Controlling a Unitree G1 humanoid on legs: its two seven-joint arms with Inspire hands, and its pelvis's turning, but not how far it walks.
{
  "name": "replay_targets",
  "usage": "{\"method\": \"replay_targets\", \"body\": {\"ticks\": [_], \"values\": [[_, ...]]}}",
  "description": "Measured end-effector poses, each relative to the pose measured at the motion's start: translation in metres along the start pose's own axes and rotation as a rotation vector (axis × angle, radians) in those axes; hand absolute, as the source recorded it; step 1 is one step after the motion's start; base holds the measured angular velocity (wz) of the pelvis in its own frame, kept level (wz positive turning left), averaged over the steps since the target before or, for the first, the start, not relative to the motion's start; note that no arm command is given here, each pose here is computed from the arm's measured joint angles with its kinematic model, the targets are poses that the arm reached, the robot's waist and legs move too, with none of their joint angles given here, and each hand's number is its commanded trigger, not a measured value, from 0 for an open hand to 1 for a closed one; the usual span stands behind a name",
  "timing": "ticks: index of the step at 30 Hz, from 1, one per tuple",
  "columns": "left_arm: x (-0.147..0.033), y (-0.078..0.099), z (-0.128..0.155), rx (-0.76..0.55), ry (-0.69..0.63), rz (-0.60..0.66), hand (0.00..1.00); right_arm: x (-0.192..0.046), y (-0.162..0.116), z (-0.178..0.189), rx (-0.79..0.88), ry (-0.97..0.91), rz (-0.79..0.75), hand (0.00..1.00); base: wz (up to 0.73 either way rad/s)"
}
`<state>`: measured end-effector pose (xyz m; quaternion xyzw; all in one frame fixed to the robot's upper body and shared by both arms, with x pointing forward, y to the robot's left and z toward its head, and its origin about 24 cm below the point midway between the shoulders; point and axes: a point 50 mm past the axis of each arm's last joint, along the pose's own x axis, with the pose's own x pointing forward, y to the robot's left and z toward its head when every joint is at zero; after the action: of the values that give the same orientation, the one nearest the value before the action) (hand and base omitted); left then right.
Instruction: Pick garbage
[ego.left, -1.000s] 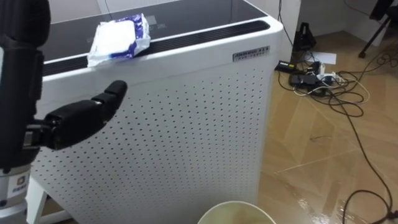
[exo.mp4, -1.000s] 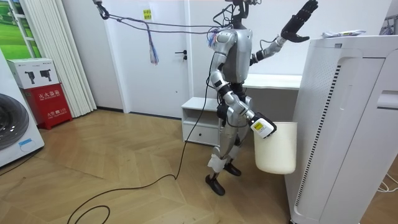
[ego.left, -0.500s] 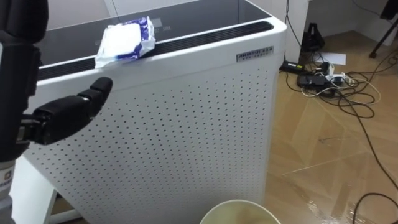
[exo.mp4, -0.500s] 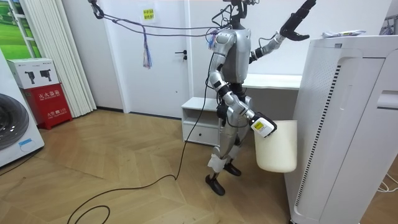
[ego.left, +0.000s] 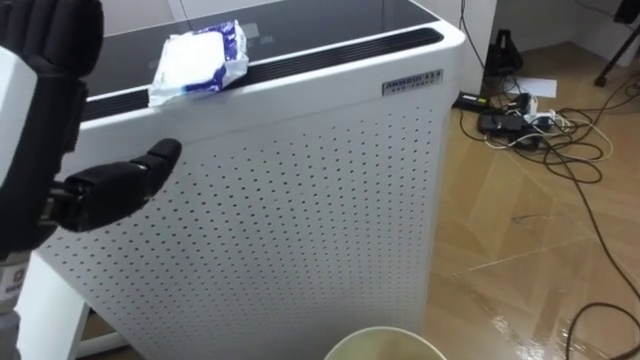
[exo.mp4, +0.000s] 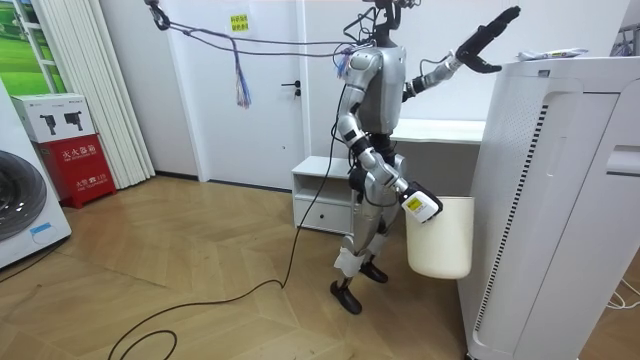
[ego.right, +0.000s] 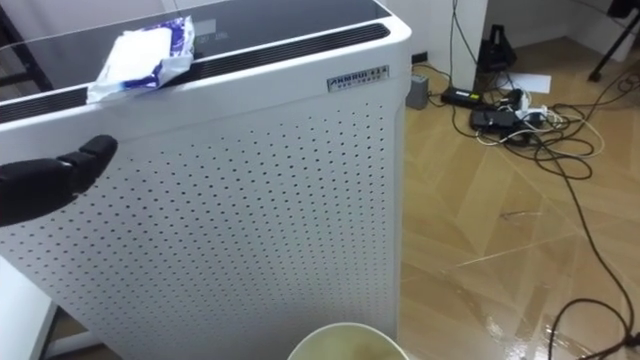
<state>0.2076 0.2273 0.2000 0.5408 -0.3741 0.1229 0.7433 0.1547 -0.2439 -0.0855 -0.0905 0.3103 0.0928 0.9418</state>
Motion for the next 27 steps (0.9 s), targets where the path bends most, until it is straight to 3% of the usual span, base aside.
{"method": "replay_targets", "body": {"ticks": [22, 27], "values": [[0.01, -0.016, -0.021, 0.007, 0.143, -0.115, 0.0, 0.001, -0.002, 0.003, 0.0, 0.018, -0.029, 1.0, -0.02], [0.008, -0.019, -0.028, -0.063, 0.195, -0.129, 0.0, 0.0, -0.004, 0.001, 0.002, 0.045, -0.031, 1.0, 0.0]]}}
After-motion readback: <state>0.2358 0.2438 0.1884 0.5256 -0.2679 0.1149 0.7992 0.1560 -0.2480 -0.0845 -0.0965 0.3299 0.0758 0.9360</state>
